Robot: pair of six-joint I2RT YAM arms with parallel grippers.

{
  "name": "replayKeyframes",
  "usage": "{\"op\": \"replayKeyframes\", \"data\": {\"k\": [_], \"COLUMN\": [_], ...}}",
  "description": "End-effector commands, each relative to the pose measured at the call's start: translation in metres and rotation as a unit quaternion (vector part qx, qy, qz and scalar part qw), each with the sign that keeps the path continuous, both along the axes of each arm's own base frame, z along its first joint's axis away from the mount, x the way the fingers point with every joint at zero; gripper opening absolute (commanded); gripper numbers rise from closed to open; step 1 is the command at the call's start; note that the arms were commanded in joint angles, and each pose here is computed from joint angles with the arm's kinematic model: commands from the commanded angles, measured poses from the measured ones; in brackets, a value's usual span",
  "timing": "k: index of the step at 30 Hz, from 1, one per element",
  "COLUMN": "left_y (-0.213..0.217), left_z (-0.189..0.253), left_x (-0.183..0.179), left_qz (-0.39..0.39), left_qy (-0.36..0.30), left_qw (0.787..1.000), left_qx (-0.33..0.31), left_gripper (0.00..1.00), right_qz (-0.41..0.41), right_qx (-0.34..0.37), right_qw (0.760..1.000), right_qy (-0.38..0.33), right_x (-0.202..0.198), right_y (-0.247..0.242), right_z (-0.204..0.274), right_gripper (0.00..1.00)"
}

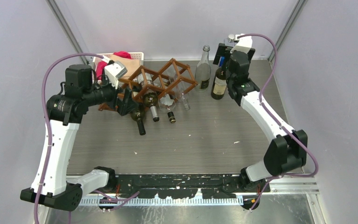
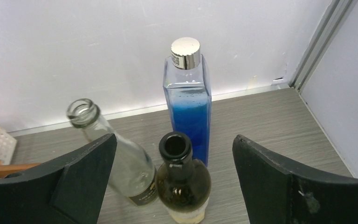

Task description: Take the wine bottle off the wine rack

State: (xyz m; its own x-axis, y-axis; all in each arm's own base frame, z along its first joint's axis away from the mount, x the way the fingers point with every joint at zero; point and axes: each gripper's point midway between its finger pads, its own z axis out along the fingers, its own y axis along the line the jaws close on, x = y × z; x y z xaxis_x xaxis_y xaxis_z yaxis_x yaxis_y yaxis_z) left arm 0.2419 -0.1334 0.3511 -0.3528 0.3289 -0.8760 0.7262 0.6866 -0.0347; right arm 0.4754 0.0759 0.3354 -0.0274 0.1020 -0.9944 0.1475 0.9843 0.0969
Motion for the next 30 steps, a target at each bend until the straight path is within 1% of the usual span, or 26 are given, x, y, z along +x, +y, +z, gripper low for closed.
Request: {"op": "replayKeyframes", "data": {"k": [1, 9, 13, 16, 20, 25, 27, 30], "left_y": [0.002, 0.014, 0.02, 0.024, 0.028, 0.033, 0.036, 0.039], "left_z": [0.01, 0.005, 0.001, -0.003, -0.008, -0.013, -0.016, -0.019], "left_x": [0.001, 0.004, 0.004, 0.005, 0.005, 0.004, 0.005, 0.004], "left_qz": [-0.001, 0.013, 0.022, 0.027, 0.029, 0.032, 0.034, 0.036], "left_qy": [-0.017, -0.023, -0.022, -0.016, -0.011, -0.009, -0.007, -0.002], "left_qw": [1.0, 0.999, 0.998, 0.998, 0.997, 0.997, 0.996, 0.995], "left_qx": [0.007, 0.04, 0.049, 0.057, 0.066, 0.076, 0.081, 0.089], "left_gripper": [1.0, 1.0, 1.0, 1.0, 1.0, 0.97, 0.96, 0.96], "right_qz": [0.0, 0.016, 0.026, 0.033, 0.06, 0.135, 0.187, 0.253], "right_qx": [0.02, 0.029, 0.026, 0.044, 0.051, 0.067, 0.084, 0.086], "right_qw": [1.0, 0.999, 0.999, 0.999, 0.997, 0.987, 0.976, 0.955], "right_qy": [-0.019, -0.011, -0.003, 0.004, 0.015, 0.051, 0.073, 0.125], "right_x": [-0.033, -0.095, -0.126, -0.144, -0.168, -0.191, -0.196, -0.202], "right_y": [0.009, 0.03, 0.045, 0.05, 0.073, 0.125, 0.158, 0.21], "right_z": [0.036, 0.067, 0.075, 0.084, 0.086, 0.073, 0.063, 0.039], "right_gripper": [1.0, 1.0, 1.0, 1.0, 1.0, 1.0, 1.0, 1.0]}}
